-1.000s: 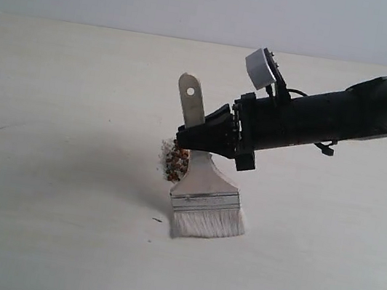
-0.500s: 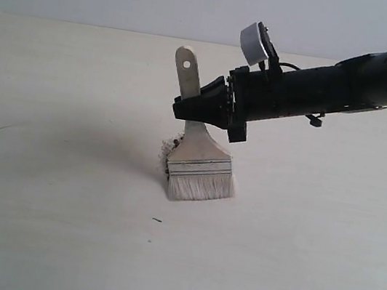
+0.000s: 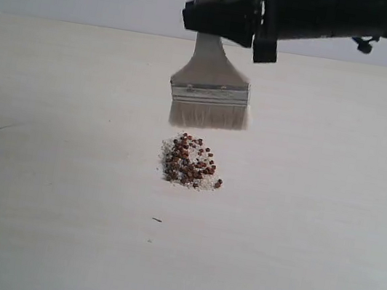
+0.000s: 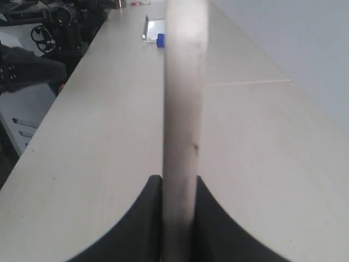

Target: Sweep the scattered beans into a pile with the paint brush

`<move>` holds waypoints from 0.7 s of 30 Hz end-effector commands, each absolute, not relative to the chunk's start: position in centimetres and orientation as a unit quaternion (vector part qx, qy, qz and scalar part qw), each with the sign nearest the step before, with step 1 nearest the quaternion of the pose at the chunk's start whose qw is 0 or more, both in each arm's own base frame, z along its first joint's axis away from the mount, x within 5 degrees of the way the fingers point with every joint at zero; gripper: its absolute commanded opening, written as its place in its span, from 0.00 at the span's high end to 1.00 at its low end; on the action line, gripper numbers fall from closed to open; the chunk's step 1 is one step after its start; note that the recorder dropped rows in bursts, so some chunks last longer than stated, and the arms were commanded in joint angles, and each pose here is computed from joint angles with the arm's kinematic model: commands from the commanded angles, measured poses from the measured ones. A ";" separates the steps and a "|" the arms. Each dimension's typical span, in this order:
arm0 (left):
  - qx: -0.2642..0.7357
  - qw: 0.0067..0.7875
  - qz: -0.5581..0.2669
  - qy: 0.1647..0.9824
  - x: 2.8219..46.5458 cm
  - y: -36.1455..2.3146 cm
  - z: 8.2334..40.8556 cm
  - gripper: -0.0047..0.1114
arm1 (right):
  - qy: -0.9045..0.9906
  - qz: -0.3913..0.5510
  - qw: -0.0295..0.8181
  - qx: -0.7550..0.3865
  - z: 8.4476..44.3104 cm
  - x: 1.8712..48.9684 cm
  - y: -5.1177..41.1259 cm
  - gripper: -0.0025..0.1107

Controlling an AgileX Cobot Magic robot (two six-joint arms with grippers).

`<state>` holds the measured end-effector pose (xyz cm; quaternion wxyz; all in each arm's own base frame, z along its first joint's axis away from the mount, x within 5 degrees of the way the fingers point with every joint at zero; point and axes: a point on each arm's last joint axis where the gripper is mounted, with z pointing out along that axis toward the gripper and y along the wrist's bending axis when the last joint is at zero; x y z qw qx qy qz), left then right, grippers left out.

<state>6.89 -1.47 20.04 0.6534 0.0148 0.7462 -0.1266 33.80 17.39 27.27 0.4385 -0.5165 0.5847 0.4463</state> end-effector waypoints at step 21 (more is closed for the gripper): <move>0.013 0.656 -0.127 0.744 6.8 -1.4 20.0 0.96 | 0.802 0.079 0.583 -0.105 25.9 27.2 15.3 0.98</move>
